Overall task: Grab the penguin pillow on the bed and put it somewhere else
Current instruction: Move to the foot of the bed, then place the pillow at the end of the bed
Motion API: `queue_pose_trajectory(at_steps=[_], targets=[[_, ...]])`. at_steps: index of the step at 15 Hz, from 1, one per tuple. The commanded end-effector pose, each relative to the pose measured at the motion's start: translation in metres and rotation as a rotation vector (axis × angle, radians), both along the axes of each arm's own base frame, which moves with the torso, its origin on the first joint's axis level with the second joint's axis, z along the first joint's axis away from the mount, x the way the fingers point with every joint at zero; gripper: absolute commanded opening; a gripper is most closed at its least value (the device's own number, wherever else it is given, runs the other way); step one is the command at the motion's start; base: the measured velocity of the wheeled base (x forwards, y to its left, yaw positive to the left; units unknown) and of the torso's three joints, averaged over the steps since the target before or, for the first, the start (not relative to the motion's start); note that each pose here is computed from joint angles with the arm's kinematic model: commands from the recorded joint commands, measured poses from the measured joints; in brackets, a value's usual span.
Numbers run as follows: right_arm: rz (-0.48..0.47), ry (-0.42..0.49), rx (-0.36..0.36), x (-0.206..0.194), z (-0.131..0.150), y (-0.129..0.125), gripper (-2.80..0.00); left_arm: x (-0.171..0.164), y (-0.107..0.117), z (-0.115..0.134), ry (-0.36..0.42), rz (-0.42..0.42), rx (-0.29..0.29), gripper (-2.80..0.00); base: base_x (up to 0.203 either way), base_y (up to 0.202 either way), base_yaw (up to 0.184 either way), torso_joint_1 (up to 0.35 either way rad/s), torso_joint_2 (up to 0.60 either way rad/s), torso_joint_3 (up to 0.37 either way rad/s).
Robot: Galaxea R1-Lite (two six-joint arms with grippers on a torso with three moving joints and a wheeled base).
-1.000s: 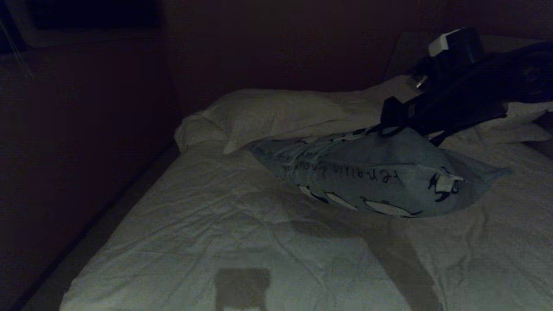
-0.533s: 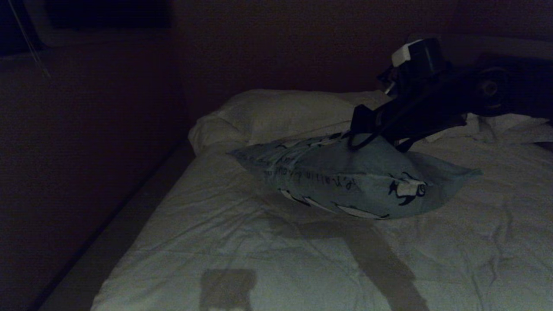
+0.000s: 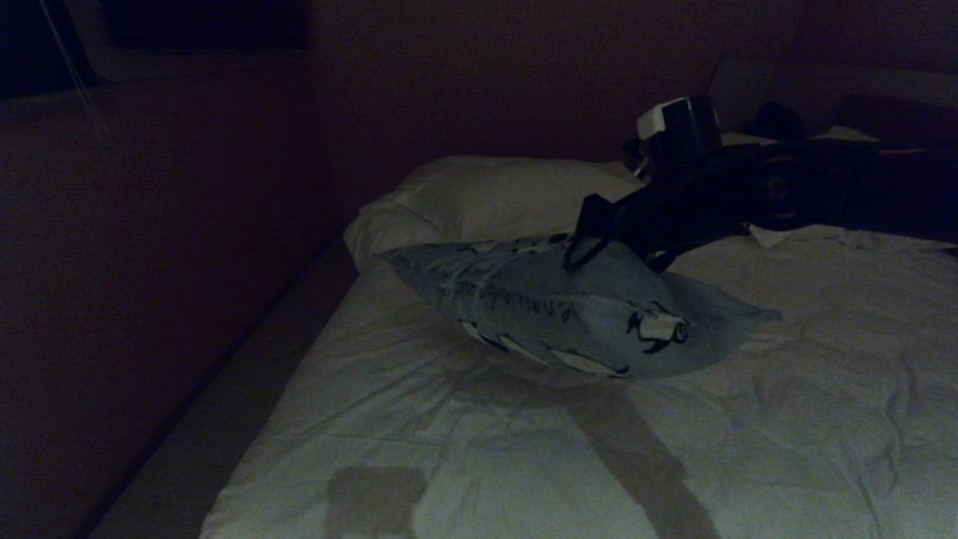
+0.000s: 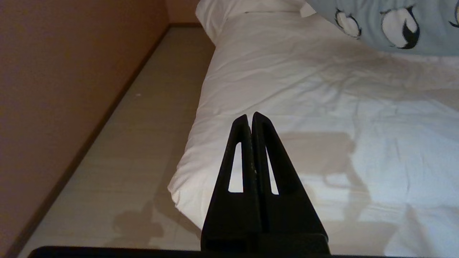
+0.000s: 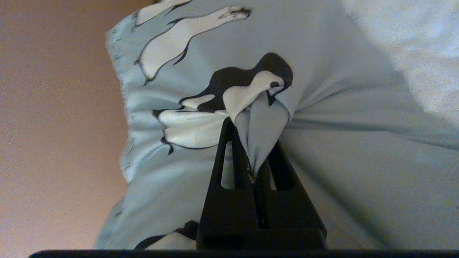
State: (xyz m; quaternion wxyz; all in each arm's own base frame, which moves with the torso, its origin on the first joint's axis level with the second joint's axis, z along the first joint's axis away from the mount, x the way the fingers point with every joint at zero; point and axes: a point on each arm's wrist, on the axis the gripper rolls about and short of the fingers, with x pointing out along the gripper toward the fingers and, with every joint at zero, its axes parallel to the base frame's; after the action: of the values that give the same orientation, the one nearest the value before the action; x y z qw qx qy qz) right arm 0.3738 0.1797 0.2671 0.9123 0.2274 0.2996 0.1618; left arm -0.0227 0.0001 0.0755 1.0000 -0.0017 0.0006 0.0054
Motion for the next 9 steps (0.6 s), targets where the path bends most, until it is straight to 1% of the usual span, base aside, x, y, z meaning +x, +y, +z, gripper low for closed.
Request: queue_pose_trajectory(at_steps=[1,2,4,7,9], targets=[[-0.023,-0.044,0.008,0.012,-0.008,0.007,-2.8,0.0,0.0,0.0,0.0,0.0,-0.001,-2.8,0.0,0.0,0.0,0.0,0.0,0.0],[-0.03,-0.05,0.006,0.013,-0.01,0.009,-2.8,0.0,0.0,0.0,0.0,0.0,-0.001,-2.8,0.0,0.0,0.0,0.0,0.0,0.0],[-0.063,-0.055,-0.022,0.018,-0.018,0.011,-2.8,0.0,0.0,0.0,0.0,0.0,-0.001,-2.8,0.0,0.0,0.0,0.0,0.0,0.0],[-0.061,-0.014,-0.056,0.024,-0.036,0.016,-2.8,0.0,0.0,0.0,0.0,0.0,-0.001,-2.8,0.0,0.0,0.0,0.0,0.0,0.0],[-0.052,0.029,-0.109,0.026,-0.056,0.022,-2.8,0.0,0.0,0.0,0.0,0.0,-0.001,-2.8,0.0,0.0,0.0,0.0,0.0,0.0]])
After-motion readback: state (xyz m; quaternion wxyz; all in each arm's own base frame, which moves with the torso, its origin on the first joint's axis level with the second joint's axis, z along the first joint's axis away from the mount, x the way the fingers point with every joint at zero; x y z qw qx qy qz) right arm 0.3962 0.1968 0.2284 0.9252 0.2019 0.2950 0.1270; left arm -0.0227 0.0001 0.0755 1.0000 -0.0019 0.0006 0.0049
